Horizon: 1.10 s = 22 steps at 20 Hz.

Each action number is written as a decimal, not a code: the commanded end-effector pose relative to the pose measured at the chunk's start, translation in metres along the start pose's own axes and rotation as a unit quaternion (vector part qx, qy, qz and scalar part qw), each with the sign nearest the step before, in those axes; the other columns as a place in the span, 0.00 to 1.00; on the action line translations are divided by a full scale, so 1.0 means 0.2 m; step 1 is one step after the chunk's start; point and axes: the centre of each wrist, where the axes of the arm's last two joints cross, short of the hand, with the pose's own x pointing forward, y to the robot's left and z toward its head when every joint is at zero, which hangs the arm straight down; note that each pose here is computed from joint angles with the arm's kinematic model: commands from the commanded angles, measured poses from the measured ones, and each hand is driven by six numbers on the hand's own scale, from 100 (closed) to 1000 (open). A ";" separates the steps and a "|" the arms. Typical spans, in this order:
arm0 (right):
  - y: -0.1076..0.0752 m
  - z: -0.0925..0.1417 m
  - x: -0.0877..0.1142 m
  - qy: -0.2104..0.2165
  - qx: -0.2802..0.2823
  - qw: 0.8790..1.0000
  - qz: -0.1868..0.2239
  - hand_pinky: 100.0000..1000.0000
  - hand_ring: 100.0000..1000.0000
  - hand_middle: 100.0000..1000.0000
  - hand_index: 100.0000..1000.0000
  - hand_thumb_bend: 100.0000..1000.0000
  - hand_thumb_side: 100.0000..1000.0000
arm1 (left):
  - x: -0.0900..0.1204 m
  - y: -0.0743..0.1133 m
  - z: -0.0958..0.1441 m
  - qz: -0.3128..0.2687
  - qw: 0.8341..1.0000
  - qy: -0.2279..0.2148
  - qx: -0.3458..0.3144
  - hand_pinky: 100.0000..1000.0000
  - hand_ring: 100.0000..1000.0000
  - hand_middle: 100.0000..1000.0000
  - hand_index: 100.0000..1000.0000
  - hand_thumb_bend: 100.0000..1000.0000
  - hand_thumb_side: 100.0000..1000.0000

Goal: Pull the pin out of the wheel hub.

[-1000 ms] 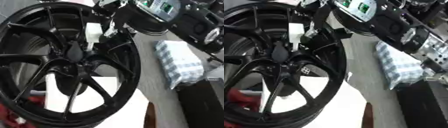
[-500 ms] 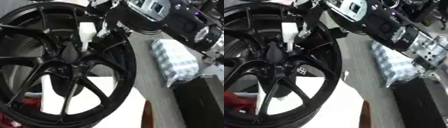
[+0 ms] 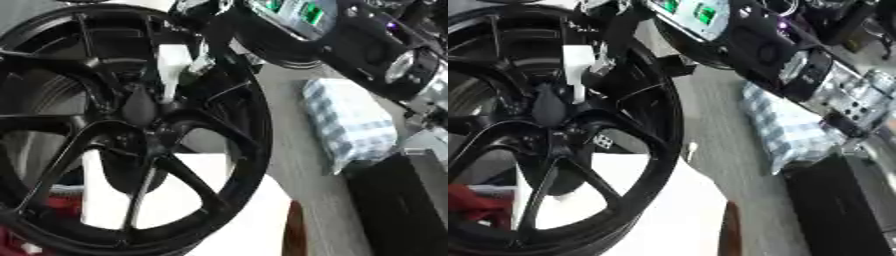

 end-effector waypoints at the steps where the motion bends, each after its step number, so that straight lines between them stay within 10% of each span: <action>1: -0.05 0.04 0.04 -0.002 -0.013 1.000 0.009 0.65 0.76 0.60 0.74 0.46 0.17 | 0.03 0.01 -0.02 -0.002 1.000 -0.008 -0.002 0.98 0.59 0.56 0.80 0.04 0.80; 22: -0.02 0.05 0.06 -0.012 -0.009 1.000 -0.022 0.55 0.58 0.38 0.51 0.33 0.00 | 0.02 0.01 0.00 0.000 1.000 0.002 0.008 0.99 0.59 0.56 0.80 0.04 0.80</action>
